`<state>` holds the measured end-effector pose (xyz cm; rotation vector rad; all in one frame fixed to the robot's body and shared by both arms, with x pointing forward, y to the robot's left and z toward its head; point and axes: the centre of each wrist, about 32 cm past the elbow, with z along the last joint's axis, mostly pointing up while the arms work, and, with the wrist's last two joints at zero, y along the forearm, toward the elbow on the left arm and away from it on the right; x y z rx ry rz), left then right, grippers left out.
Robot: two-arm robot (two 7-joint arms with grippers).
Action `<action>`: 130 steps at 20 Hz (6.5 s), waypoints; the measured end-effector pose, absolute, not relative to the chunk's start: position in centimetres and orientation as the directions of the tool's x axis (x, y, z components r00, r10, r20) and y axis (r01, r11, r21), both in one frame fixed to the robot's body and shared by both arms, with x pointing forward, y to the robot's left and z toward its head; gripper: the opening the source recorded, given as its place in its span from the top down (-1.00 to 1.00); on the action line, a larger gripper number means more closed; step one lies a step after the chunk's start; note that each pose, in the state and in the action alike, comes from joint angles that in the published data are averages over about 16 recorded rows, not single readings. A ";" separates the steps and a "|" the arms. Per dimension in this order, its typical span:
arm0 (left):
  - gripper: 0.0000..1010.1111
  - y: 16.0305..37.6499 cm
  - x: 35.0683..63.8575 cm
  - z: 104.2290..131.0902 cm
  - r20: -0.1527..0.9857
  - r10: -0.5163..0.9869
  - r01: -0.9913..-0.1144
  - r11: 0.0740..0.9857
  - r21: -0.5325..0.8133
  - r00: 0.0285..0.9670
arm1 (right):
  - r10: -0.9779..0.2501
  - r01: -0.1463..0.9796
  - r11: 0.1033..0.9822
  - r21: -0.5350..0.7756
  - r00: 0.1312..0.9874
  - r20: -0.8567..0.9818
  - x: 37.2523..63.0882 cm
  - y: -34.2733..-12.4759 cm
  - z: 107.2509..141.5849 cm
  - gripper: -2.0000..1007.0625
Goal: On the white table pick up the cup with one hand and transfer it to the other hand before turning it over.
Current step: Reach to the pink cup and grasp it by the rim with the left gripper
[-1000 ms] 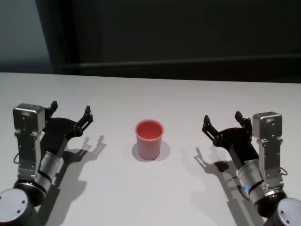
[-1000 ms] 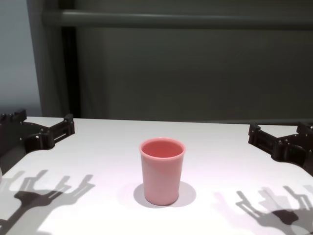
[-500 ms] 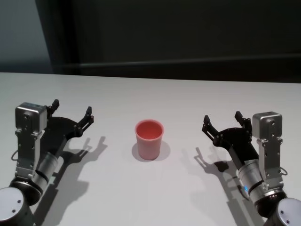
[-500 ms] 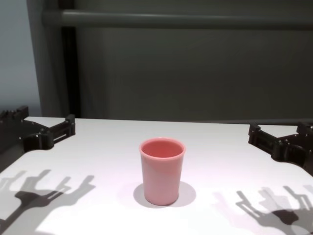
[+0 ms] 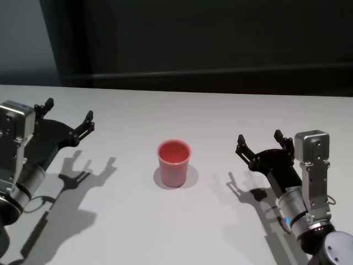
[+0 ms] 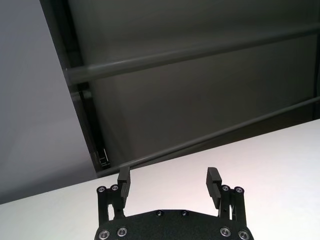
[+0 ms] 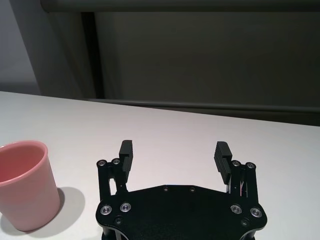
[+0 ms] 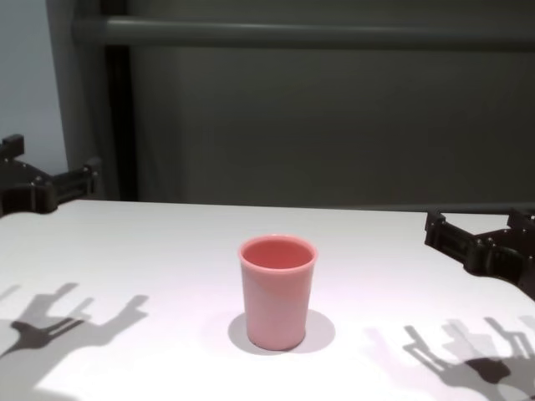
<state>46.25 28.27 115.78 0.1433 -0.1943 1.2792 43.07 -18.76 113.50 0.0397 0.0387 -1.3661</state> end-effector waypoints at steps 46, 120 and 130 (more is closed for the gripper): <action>-0.98 26.9 54.0 132.8 0.780 -0.129 -0.482 0.721 0.498 0.612 | -0.978 0.979 0.203 0.006 0.203 -0.051 43.1 -18.8 113.5 -0.99; -0.98 16.5 61.3 130.5 0.431 -0.685 -0.192 0.399 0.897 0.587 | -0.978 0.979 0.203 0.006 0.203 -0.051 43.1 -18.8 113.5 -0.99; -0.98 16.2 61.2 130.2 0.423 -0.690 -0.181 0.398 0.899 0.587 | -0.978 0.979 0.203 0.006 0.203 -0.051 43.1 -18.8 113.5 -0.99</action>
